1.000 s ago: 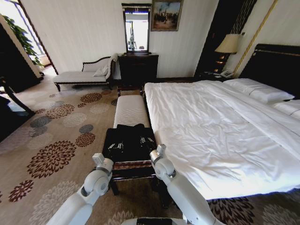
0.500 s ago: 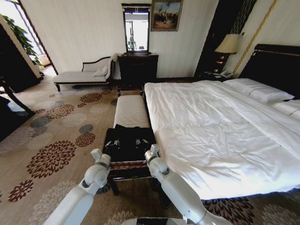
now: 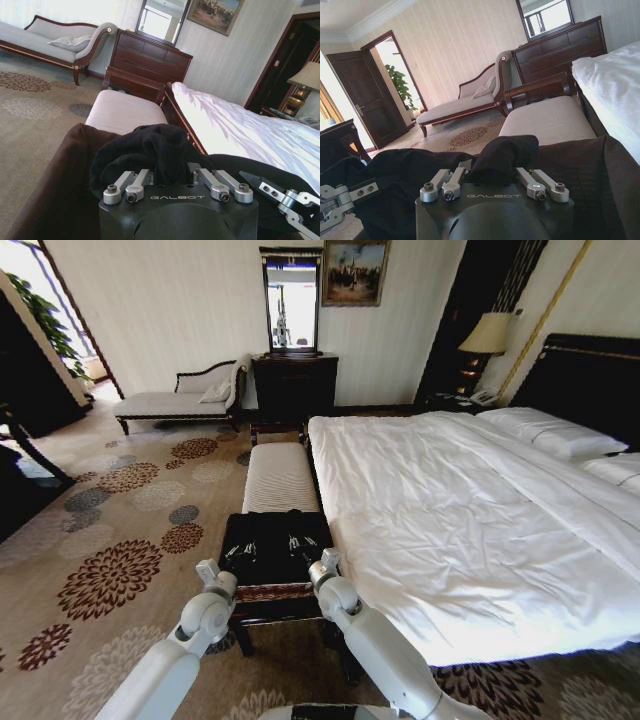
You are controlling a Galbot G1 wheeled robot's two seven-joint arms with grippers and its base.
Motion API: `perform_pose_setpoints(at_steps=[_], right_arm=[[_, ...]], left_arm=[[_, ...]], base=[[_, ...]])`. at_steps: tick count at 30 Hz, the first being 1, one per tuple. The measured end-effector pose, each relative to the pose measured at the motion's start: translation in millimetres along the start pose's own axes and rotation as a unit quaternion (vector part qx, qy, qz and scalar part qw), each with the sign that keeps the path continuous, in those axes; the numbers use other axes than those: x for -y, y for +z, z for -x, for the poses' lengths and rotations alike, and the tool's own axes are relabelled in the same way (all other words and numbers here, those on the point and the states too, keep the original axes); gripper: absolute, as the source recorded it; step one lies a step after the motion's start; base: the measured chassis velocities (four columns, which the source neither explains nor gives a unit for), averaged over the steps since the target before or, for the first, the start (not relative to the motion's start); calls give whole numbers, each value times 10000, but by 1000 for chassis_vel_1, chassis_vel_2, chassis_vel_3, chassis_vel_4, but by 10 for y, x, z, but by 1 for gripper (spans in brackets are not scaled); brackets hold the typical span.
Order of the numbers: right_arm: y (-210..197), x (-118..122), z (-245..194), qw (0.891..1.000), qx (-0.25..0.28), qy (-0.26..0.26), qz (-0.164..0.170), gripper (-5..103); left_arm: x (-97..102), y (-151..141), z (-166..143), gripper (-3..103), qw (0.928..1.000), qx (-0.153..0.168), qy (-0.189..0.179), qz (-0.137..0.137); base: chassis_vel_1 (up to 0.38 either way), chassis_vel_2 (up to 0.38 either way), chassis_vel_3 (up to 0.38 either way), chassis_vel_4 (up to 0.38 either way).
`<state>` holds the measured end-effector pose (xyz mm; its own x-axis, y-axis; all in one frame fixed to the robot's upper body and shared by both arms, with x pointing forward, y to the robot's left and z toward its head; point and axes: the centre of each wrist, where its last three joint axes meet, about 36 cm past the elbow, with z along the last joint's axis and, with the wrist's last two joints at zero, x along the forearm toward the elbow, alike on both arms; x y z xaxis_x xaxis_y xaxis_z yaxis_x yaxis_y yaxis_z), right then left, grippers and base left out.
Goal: Fold the clothes on the bed and place them into the basket.
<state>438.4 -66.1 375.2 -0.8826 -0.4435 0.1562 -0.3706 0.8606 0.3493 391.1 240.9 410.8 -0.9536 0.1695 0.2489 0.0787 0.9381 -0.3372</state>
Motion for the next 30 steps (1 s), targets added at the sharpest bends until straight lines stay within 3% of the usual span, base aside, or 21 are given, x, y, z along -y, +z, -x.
perform_pose_setpoints(at_steps=[2, 3, 7, 8, 10, 14, 16, 19, 25, 28, 30], right_arm=[[6, 11, -11, 10000, -12, 7, 13, 38], [7, 20, -18, 10000, -14, 16, 19, 50], [-6, 28, -24, 10000, -2, 21, 30, 55], [-11, 30, -24, 10000, 4, 24, 29, 66], [-14, 32, -23, 10000, 6, 27, 28, 66], [-43, 17, -24, 10000, 35, 16, 39, 88], [-47, 14, -25, 10000, 40, 12, 40, 88], [-67, 8, -38, 10000, 69, 9, 46, 99], [-117, 63, -77, 9998, 179, 85, -43, 100], [-182, 228, -132, 9979, 431, 246, -407, 100], [-209, 269, -157, 9973, 494, 288, -467, 100]], left_arm=[[4, 3, 0, 38, 10000, -7, -18, 26], [4, 6, -1, 43, 10000, -12, -44, 54], [1, 14, -5, 54, 9999, -26, -78, 71], [1, 14, -7, 64, 9999, -28, -86, 73], [4, 12, -7, 64, 9999, -27, -94, 72], [23, -20, -10, 86, 9999, 18, -99, 66], [25, -22, -11, 86, 9999, 22, -100, 65], [28, -29, -26, 99, 9999, 39, -106, 62], [9, -33, -55, 100, 9993, 214, -188, 237], [-36, -66, -51, 100, 9951, 517, -459, 706], [-55, -76, -51, 100, 9932, 611, -502, 849]], base=[[0, 0, 0, 0], [0, 0, 0, 0], [0, 0, 0, 0], [0, 0, 0, 0], [0, 0, 0, 0], [0, 0, 0, 0], [0, 0, 0, 0], [0, 0, 0, 0], [0, 0, 0, 0], [0, 0, 0, 0], [0, 0, 0, 0]])
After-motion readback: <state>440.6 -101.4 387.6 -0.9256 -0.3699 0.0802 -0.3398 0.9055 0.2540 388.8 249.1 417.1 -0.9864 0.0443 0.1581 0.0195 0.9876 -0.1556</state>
